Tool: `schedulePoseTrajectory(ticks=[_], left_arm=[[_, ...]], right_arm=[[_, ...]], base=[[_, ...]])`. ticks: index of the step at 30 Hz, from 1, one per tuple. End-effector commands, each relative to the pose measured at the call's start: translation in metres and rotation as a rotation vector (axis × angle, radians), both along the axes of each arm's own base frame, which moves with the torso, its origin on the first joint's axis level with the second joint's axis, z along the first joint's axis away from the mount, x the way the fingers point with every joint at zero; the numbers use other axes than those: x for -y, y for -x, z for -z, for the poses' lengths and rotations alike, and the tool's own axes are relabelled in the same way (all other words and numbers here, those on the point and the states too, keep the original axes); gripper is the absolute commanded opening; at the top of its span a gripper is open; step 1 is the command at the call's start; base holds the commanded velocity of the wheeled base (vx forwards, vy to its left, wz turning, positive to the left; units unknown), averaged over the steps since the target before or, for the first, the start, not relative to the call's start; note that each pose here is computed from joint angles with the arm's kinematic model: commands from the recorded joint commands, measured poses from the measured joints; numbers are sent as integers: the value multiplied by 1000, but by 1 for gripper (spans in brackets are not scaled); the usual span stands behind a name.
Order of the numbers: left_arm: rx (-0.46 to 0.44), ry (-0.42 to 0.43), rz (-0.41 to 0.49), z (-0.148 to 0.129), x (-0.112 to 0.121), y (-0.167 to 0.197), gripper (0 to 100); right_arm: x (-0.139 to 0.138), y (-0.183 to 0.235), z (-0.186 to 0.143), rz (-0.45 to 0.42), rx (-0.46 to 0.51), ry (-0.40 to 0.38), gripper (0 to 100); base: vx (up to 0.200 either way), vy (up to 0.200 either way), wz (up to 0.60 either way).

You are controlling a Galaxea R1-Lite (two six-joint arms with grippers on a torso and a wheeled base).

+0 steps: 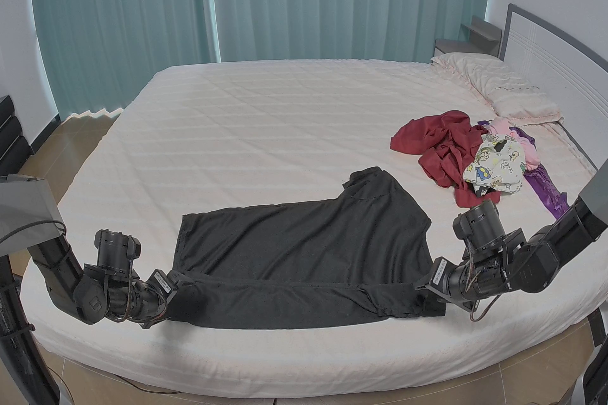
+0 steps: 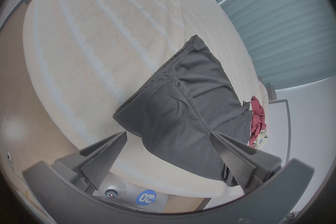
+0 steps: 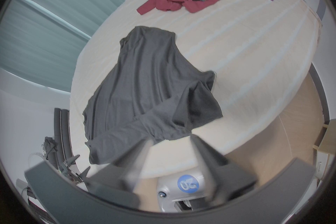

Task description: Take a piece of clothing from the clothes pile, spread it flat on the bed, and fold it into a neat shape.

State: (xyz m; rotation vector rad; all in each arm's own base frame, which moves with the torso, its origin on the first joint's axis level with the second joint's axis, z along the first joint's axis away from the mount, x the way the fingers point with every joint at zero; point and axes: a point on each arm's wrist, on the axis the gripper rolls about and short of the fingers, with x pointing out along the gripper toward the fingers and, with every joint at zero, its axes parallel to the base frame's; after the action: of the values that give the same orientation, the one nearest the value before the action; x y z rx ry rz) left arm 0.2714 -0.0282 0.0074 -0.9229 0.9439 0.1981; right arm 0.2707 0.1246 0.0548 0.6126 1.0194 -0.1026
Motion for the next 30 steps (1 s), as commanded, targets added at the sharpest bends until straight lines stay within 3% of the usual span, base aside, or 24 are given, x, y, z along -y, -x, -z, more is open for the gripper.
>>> schedulePoseTrajectory(ticks=[1,8,18,19,22,30], left_arm=[[1,0,-1,0,0,0,100],[1,0,-1,0,0,0,100],[1,1,0,0,0,0,100],[1,1,0,0,0,0,100],[1,1,-1,0,0,0,100],[1,1,0,0,0,0,100]], right_arm=[[0,18,4,-29,-31,15,100],[6,14,8,-5,-39,19,100],[6,-18,40,29,-45,21,100],[6,-19,41,29,-47,22,0],[7,-25,58,21,-77,56,0],[26,-13,48,63,-89,60,0]], base=[[0,0,0],[0,0,0],[0,0,0],[0,0,0],[0,0,0],[0,0,0]])
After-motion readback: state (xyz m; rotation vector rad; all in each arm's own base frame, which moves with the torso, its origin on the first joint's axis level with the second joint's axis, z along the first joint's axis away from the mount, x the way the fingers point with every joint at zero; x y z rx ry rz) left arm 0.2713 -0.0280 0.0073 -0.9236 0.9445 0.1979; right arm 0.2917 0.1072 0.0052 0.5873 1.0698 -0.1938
